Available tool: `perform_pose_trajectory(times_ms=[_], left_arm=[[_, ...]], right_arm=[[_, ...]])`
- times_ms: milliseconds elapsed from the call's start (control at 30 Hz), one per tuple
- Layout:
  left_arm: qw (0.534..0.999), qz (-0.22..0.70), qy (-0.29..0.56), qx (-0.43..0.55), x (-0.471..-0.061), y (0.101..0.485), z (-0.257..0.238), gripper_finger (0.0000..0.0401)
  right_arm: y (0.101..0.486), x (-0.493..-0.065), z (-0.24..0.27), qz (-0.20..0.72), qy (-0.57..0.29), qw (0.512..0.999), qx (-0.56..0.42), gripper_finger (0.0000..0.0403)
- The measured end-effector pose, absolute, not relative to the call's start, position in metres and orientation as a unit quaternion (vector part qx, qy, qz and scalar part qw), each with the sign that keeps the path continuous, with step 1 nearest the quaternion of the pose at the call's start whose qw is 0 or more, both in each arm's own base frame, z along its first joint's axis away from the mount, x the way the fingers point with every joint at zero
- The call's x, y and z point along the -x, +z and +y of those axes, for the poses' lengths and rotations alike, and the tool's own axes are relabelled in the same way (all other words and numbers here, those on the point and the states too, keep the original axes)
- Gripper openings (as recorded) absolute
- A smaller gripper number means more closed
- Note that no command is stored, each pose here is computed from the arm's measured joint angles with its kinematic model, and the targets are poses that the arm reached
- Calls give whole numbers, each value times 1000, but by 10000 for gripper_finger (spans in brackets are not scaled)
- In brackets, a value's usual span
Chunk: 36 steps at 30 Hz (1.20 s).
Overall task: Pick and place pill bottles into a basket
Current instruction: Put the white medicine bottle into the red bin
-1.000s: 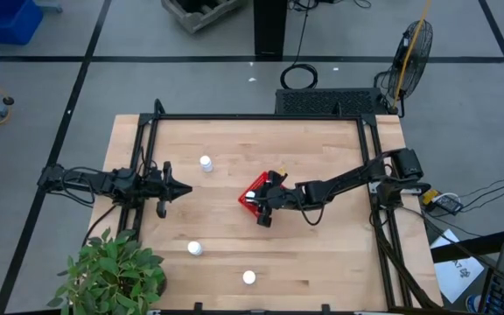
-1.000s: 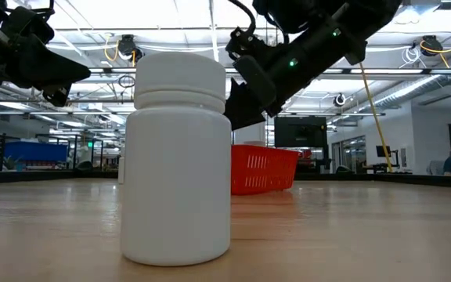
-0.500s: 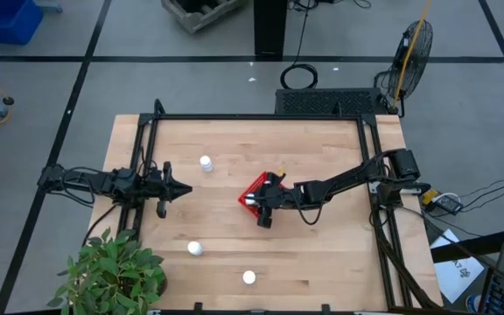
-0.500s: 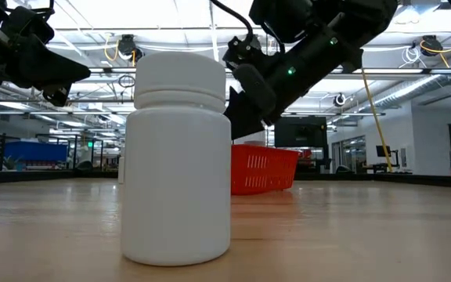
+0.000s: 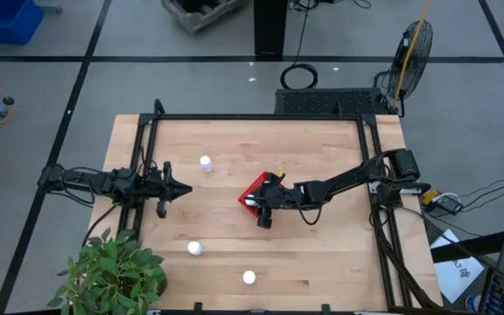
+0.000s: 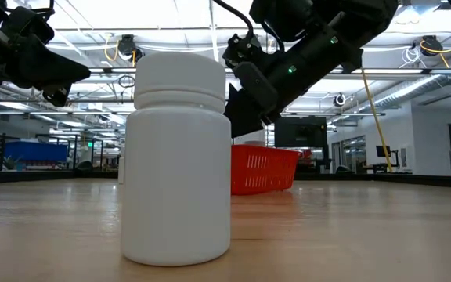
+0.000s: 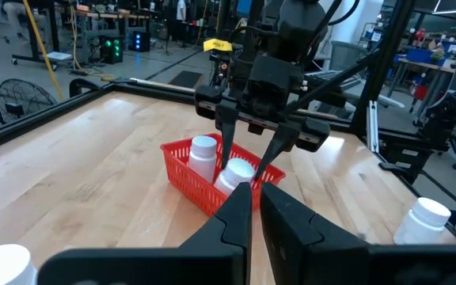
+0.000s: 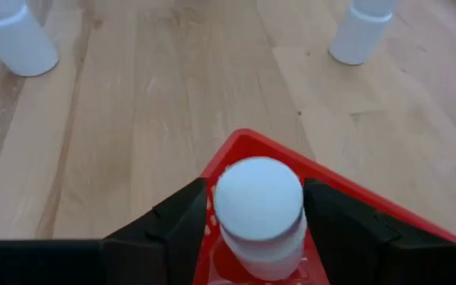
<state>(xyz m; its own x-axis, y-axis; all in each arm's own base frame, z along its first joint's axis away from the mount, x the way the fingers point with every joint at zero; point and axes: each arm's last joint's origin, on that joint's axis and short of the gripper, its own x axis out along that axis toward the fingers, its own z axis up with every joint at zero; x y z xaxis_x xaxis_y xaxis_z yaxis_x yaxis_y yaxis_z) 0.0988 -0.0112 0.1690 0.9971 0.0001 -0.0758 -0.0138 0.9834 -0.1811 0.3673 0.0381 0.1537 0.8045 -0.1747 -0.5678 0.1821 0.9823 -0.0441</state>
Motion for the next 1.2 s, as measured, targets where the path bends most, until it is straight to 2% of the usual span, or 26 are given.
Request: perform_pose_trajectory(times_ms=[200,367,1200], left_arm=[[995,38,4,91,-99,169,-11,33],[995,38,4,91,-99,169,-11,33],[995,38,4,91,-99,169,-11,33]], right_arm=[[154,-367,38,298,-97,950,5,240],[157,-367,41,293,-91,952,11,254],[155,-363,44,316,-87,945,12,256]])
